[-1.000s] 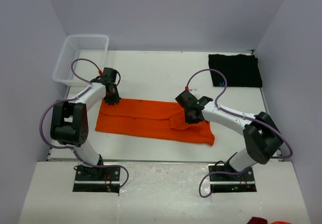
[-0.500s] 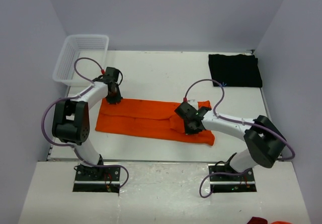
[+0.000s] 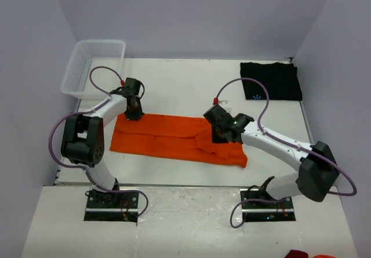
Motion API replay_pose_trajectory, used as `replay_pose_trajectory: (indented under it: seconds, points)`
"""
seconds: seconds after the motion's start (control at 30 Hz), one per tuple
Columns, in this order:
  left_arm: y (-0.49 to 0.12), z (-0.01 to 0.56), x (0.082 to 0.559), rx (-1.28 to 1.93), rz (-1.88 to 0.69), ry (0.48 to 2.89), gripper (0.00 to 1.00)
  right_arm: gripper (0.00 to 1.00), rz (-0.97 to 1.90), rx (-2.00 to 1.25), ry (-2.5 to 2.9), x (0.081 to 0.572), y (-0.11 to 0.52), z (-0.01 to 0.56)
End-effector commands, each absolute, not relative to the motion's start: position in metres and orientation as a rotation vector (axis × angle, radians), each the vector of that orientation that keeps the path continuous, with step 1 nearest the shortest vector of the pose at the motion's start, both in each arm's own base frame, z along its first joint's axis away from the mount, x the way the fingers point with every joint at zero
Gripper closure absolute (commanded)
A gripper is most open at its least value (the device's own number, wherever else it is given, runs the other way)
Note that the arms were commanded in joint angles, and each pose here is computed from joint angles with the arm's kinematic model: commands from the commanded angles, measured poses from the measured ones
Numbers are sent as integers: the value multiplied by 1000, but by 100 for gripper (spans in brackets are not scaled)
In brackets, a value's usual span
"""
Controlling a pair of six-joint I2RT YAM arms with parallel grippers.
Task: Fold and stack the t-shirts
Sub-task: Fold the other side of the tshirt into a rectangle
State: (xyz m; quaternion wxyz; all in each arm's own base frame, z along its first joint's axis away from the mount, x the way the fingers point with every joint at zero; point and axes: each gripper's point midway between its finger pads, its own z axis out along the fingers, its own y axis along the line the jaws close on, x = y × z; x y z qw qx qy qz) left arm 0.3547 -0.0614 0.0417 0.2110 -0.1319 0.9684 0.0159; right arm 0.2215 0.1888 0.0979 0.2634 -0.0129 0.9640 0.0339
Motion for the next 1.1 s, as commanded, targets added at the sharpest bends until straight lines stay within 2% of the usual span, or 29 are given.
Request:
replay_pose_trajectory:
  seconds: [0.0, 0.13, 0.33, 0.5, 0.67, 0.93, 1.07]
  points:
    - [-75, 54, 363, -314, -59, 2665, 100, 100, 81, -89, 2588, 244, 201, 102]
    - [-81, 56, 365, -287, -91, 2678, 100, 100, 67, -106, 2591, 265, 214, 93]
    - [-51, 50, 368, -339, 130, 2726, 100, 100, 1, -142, 2631, 280, 220, 68]
    - [-55, 43, 376, -331, 109, 2738, 100, 100, 47, -34, 2677, 293, 213, 56]
    - [-52, 38, 382, -319, 146, 2754, 100, 100, -28, -3, 2733, 302, 207, 35]
    - [-43, 2, 364, -279, 280, 2898, 100, 100, -3, -40, 2857, 300, 219, 12]
    - [-47, -14, 345, -271, 255, 2982, 100, 100, -47, -85, 2908, 305, 218, 10]
